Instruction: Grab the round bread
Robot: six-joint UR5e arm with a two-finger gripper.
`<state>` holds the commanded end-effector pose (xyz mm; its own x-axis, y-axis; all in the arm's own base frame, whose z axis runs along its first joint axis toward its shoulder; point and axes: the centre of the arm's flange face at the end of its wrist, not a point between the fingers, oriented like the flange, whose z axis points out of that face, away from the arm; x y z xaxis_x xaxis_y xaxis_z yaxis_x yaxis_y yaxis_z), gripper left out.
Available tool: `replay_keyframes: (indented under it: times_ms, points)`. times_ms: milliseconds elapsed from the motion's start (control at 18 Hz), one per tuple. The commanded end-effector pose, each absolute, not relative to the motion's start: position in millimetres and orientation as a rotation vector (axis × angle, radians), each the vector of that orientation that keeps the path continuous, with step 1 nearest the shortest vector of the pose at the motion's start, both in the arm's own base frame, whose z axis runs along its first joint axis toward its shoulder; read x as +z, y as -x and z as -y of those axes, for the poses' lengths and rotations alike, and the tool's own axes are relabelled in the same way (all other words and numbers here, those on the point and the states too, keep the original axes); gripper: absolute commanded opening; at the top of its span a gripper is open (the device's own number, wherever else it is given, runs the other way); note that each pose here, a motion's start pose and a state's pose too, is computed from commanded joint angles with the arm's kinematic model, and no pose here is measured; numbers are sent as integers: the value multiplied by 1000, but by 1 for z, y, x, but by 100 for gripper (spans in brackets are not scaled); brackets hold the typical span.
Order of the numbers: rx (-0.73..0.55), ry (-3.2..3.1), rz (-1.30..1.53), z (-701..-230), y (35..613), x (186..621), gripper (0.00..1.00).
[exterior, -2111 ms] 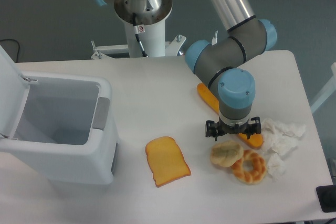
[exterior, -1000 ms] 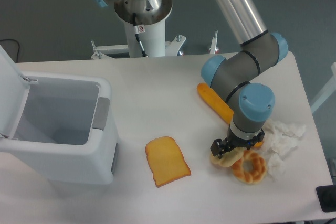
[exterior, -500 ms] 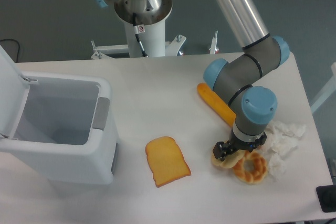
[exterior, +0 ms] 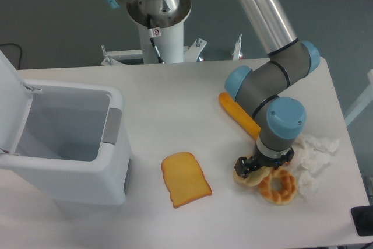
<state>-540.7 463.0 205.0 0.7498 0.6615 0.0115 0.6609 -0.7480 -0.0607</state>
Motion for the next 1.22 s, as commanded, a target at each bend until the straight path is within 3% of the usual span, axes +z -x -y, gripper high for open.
replay_keyframes:
  times_ms: [111,278,556,944,1222]
  points:
    - [16,2881,1090,-463,539,206,81]
    - [15,2882,1090,-465,538,206,62]
    - [25,2878,1078,-467,530,219,21]
    - [63,2893,1014,-482,503,240,1]
    - [128,2881,967,-489,486,273,0]
